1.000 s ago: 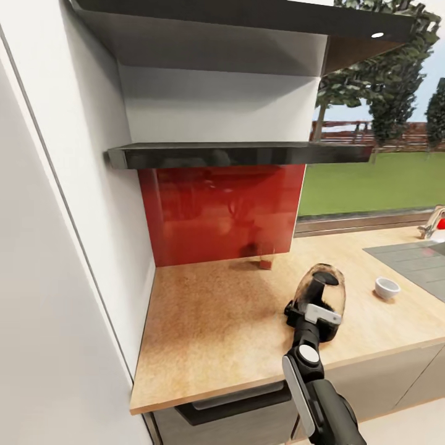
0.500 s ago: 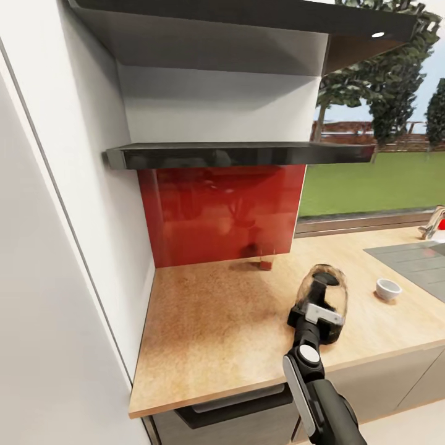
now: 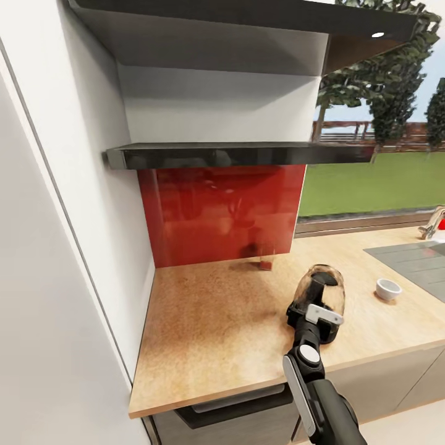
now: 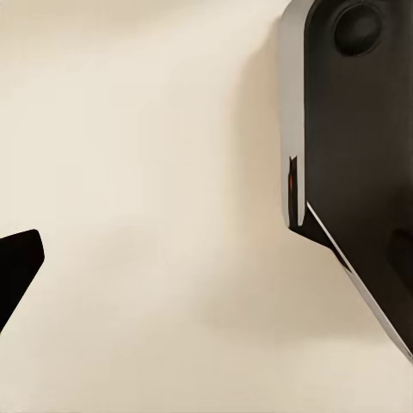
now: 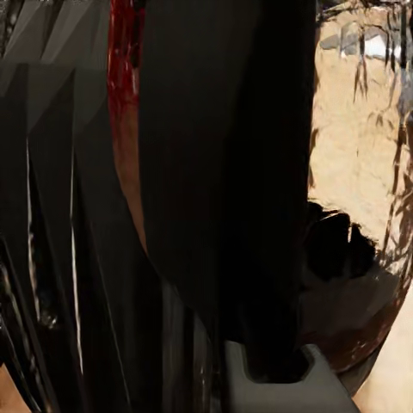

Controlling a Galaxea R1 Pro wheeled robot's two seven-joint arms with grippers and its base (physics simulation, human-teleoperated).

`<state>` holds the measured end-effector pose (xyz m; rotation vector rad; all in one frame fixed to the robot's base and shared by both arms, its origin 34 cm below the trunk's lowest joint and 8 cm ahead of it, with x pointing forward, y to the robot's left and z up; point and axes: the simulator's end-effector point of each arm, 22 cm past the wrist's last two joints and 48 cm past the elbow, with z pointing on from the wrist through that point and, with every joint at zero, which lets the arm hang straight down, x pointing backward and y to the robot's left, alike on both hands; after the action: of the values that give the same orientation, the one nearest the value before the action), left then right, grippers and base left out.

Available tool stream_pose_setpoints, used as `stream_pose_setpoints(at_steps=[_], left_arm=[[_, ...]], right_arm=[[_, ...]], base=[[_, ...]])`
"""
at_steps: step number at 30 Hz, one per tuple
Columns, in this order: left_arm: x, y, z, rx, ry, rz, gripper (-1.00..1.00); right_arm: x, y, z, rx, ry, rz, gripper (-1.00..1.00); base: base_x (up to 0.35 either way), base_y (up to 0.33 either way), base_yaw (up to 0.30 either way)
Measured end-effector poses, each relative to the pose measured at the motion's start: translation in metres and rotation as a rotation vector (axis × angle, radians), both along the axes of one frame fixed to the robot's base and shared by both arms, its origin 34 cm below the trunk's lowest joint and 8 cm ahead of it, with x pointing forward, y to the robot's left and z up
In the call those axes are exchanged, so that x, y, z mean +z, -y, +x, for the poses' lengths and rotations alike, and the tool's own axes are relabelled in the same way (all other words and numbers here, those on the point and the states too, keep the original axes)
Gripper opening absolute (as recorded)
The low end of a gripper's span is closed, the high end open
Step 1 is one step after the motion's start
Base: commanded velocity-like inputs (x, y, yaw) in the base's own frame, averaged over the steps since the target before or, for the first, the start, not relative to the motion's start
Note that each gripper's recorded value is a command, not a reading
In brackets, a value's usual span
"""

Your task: Set up a coffee station on the kitchen countertop: keep the coffee maker on the countertop, move the bottle of coffee from the kitchen shelf to the counter next to the coffee maker, place a paper coffee filter on top of the coffee maker, put the saucer next to the coffee maker with the coffee cup on the saucer, and place the electric kettle next to the coffee maker.

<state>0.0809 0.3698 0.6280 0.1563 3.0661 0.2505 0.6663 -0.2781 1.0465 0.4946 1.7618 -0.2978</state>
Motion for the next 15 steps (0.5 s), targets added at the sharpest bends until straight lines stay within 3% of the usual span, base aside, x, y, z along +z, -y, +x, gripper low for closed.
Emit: stream_pose_setpoints(at_steps=[8,15], left_arm=[[0.000,0.000,0.002,-0.002,0.004,-0.001,1.00],[0.000,0.001,0.004,0.000,0.010,-0.003,1.00]], right_arm=[[0.011,0.002,0.002,0.000,0.025,0.004,-1.00],[0.056,0.005,0.004,-0.002,0.125,0.013,-1.00]], base=[[0.000,0.000,0.000],[0.000,0.000,0.000]])
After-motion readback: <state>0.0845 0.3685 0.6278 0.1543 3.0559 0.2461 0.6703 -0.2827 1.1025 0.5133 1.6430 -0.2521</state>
